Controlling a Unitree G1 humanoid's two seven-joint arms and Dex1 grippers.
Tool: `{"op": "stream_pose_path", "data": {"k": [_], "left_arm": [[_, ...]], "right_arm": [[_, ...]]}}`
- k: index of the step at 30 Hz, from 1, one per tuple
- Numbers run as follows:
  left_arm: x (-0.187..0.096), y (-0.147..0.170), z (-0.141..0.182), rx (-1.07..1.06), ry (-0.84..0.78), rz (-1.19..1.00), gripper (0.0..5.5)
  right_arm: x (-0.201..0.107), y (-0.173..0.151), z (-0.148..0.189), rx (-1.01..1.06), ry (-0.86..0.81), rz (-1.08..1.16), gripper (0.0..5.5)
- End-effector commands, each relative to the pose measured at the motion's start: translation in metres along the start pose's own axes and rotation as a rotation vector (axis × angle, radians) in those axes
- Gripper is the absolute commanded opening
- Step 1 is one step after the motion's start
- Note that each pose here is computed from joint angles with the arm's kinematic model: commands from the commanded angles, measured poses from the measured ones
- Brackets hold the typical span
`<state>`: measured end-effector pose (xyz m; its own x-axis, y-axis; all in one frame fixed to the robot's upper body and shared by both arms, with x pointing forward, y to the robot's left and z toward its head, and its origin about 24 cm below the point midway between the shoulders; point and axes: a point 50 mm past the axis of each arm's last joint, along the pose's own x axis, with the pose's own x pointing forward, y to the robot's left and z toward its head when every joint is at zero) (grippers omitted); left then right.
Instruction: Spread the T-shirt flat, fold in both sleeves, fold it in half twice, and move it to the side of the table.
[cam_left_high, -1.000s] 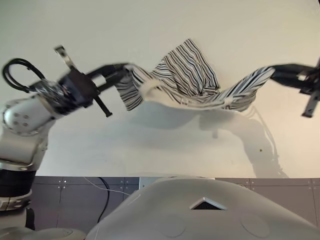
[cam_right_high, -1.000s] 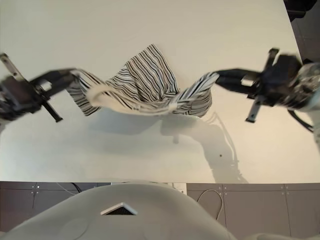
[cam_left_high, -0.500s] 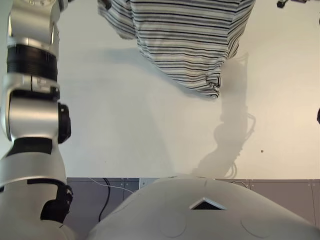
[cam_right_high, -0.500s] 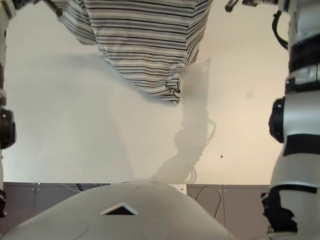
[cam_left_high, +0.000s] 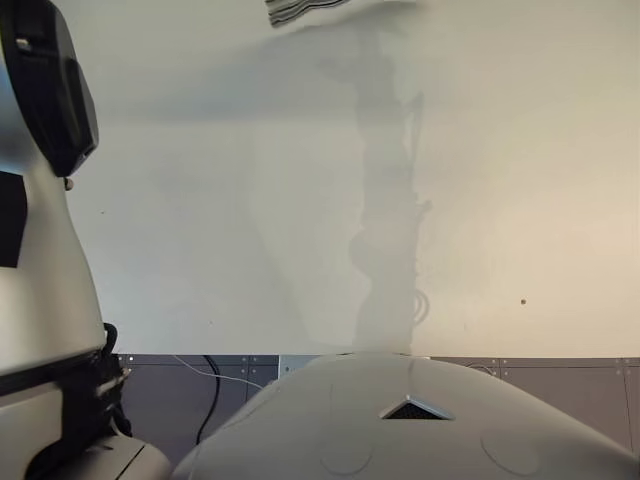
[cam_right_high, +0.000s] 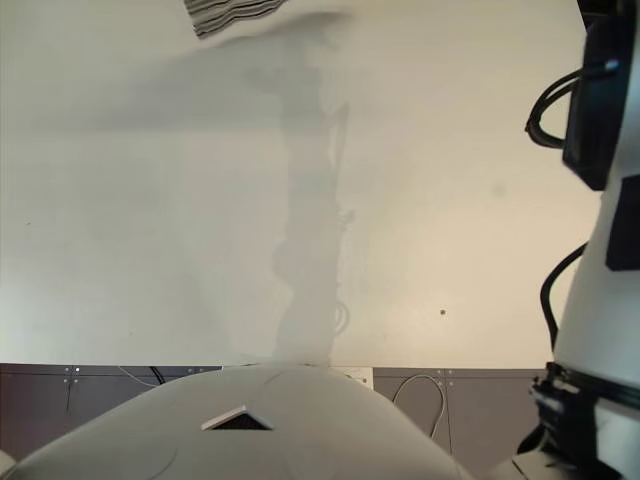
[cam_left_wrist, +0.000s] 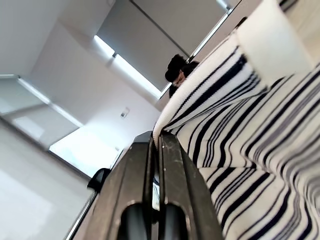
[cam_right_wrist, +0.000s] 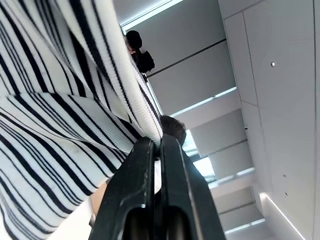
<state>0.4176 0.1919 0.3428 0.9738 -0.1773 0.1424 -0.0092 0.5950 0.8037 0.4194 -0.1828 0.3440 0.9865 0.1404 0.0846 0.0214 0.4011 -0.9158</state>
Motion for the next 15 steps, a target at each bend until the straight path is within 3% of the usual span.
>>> {"op": "stream_pose_path", "data": {"k": [1,4,7,9,15], "left_arm": [[-0.010,-0.041,-0.036,0.099,-0.042,-0.323,0.10],[-0.062,-0.112,-0.104,0.000,-0.199,-0.769,0.10],[-0.145,-0.157,-0.146,-0.149,-0.303,-0.923,0.10],[-0.173,-0.160,-0.148,-0.188,-0.320,-0.940,0.10],[-0.203,-0.149,-0.126,-0.202,-0.365,-1.011,0.10]], "right_arm": [[-0.006,0.023,-0.020,0.088,-0.088,0.245,0.14],[-0.039,0.089,-0.060,0.188,-0.335,0.718,0.14],[-0.102,0.128,-0.098,0.294,-0.485,0.944,0.14],[-0.132,0.140,-0.106,0.333,-0.495,1.005,0.14],[-0.188,0.153,-0.105,0.357,-0.461,1.214,0.14]]}}
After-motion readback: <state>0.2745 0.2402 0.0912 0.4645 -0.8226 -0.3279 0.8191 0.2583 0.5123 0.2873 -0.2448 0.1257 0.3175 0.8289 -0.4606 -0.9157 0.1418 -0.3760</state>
